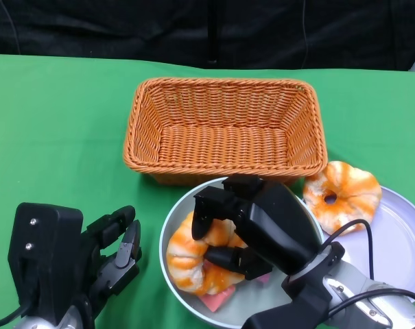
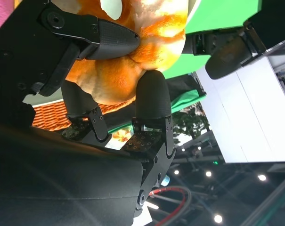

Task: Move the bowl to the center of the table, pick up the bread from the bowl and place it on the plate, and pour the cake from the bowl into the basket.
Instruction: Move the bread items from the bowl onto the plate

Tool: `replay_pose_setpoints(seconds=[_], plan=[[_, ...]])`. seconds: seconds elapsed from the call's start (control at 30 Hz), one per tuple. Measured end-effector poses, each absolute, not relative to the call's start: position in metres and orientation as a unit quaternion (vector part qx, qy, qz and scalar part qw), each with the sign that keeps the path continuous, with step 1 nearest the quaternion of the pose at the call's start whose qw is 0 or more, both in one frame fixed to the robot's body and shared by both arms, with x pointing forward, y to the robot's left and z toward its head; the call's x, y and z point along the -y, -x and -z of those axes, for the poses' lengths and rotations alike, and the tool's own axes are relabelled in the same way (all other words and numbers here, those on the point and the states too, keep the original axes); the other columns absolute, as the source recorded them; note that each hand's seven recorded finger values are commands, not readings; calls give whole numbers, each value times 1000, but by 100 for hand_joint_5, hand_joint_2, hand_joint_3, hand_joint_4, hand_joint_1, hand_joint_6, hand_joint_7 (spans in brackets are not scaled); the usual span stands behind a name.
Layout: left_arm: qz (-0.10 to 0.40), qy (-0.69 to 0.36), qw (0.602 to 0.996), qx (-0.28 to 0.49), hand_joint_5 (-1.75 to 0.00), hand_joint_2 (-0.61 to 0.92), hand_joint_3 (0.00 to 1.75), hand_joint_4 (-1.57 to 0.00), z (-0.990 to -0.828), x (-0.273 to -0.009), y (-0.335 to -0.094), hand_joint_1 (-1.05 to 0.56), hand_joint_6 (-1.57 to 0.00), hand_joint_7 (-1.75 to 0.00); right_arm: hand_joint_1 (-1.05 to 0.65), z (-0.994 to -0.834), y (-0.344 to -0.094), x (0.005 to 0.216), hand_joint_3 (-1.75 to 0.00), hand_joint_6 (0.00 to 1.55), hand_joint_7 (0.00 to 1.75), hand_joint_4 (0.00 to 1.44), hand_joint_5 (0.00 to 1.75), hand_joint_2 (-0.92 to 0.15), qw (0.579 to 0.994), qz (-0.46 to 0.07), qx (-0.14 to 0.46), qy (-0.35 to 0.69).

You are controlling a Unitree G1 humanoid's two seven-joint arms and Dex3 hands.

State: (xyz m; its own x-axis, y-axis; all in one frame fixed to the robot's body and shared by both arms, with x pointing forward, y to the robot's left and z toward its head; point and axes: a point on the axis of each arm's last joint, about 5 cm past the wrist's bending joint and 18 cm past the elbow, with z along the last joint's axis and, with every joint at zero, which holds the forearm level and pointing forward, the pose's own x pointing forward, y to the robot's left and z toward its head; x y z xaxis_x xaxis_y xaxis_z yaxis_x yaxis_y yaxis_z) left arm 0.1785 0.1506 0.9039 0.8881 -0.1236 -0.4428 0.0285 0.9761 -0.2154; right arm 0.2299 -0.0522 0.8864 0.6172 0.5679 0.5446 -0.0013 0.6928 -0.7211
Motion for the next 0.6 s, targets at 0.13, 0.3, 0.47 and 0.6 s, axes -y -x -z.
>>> replay_pose_setpoints(seconds=[0.13,0.3,0.47,0.6], plan=[[40,107,966,-233,-79,92,70,0,-904,-150,-178,-64,-31,-1,-21,-887,-230,53,-151,81,175,105,175,-24,827,-169,412,342],[40,107,966,-233,-81,92,70,0,-904,-150,-178,-64,-32,-1,-22,-894,-231,56,-151,81,175,105,175,-24,826,-159,433,324],[39,107,966,-232,-82,92,70,0,-904,-150,-178,-64,-33,-2,-21,-906,-227,65,-153,81,175,105,175,-23,830,-151,442,305],[39,108,966,-232,-79,92,69,0,-904,-151,-179,-65,-33,-1,-23,-909,-222,75,-154,80,175,104,175,-23,833,-150,439,301]])
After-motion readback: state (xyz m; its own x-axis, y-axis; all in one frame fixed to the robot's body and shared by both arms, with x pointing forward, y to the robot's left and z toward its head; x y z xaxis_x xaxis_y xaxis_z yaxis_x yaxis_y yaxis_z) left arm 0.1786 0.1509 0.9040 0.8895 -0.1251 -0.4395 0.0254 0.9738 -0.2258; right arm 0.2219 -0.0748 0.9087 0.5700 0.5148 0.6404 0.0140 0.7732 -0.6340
